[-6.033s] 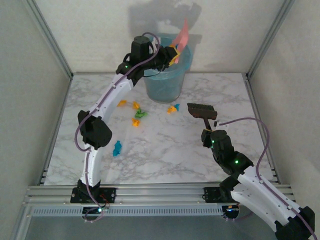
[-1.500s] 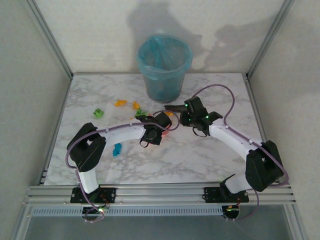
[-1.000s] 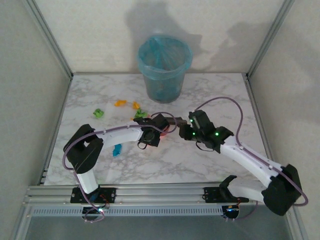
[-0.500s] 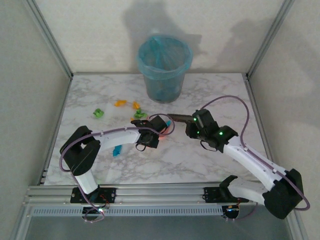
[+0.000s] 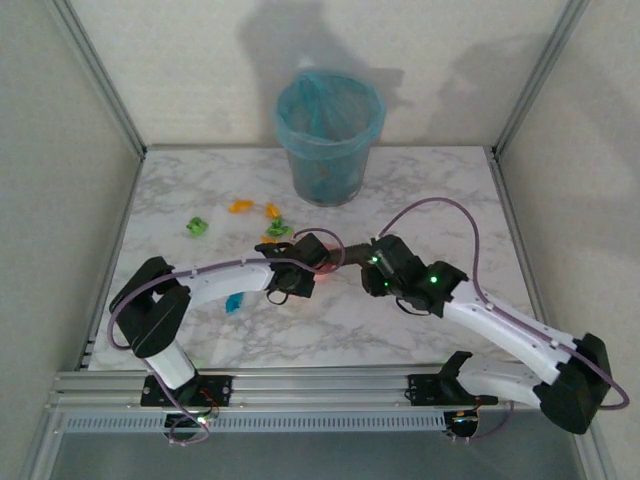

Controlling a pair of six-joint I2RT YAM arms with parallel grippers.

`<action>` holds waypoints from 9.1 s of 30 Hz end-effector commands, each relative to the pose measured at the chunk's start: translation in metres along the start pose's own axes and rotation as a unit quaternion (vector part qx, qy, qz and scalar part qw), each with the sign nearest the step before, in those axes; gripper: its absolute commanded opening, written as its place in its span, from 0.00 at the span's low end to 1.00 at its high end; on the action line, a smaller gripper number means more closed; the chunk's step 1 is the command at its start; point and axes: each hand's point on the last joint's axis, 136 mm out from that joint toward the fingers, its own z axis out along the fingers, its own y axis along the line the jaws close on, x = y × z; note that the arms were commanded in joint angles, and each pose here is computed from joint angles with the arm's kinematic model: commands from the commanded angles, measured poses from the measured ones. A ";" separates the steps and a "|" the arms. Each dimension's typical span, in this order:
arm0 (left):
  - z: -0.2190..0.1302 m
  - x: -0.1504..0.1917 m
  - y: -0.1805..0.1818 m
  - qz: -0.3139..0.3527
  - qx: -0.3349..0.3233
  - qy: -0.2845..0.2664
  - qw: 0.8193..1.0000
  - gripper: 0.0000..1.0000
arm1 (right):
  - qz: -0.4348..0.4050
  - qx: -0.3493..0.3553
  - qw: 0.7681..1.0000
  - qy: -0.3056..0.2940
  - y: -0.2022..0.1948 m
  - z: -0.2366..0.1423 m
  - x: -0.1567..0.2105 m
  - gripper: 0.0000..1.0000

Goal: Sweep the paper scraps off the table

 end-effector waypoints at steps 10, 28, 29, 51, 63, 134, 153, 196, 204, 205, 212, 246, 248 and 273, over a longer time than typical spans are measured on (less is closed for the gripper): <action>-0.044 -0.006 0.012 -0.031 0.013 -0.055 0.998 0.00 | 0.096 -0.047 0.987 -0.118 -0.007 -0.055 -0.030 0.00; -0.109 0.040 0.083 -0.117 -0.023 -0.069 0.990 0.00 | 0.019 -0.117 0.992 -0.053 0.091 0.001 -0.103 0.00; -0.109 0.044 0.085 -0.121 -0.023 -0.066 0.990 0.00 | 0.017 -0.119 0.992 -0.048 0.097 0.006 -0.106 0.00; -0.061 0.077 0.083 -0.205 -0.017 -0.022 0.978 0.00 | -0.031 -0.101 0.994 0.002 0.141 0.082 -0.125 0.00; -0.031 0.078 0.079 -0.186 -0.044 -0.002 0.982 0.00 | -0.038 -0.102 0.993 0.034 0.139 0.091 -0.098 0.00; 0.007 0.041 0.024 -0.069 -0.040 0.040 0.996 0.00 | 0.058 0.031 0.998 -0.007 -0.004 0.061 -0.061 0.00; 0.019 0.036 0.032 -0.068 -0.056 0.040 0.995 0.00 | 0.031 -0.063 0.995 0.070 0.028 0.045 -0.014 0.00; -0.069 -0.015 0.020 -0.054 0.001 -0.135 0.989 0.00 | 0.201 0.090 0.954 -0.203 -0.094 0.002 -0.026 0.00; -0.115 -0.039 0.015 -0.053 0.003 -0.160 0.986 0.00 | 0.197 0.109 0.958 -0.178 -0.098 0.022 -0.016 0.00; -0.119 -0.042 0.014 -0.052 0.002 -0.160 0.986 0.00 | 0.196 0.110 0.959 -0.175 -0.098 0.024 -0.015 0.00; -0.148 -0.064 -0.005 -0.053 0.029 -0.158 0.986 0.00 | 0.189 0.119 0.961 -0.163 -0.099 0.034 -0.010 0.00; -0.197 -0.230 -0.088 -0.108 0.137 -0.188 0.967 0.00 | 0.181 0.130 0.962 -0.160 -0.102 0.036 -0.007 0.00; -0.203 -0.240 -0.089 -0.115 0.162 -0.198 0.960 0.00 | 0.180 0.130 0.961 -0.162 -0.102 0.035 -0.008 0.00; -0.228 -0.325 -0.062 -0.253 0.423 -0.190 0.849 0.00 | 0.167 0.130 0.966 -0.150 -0.099 0.040 -0.009 0.00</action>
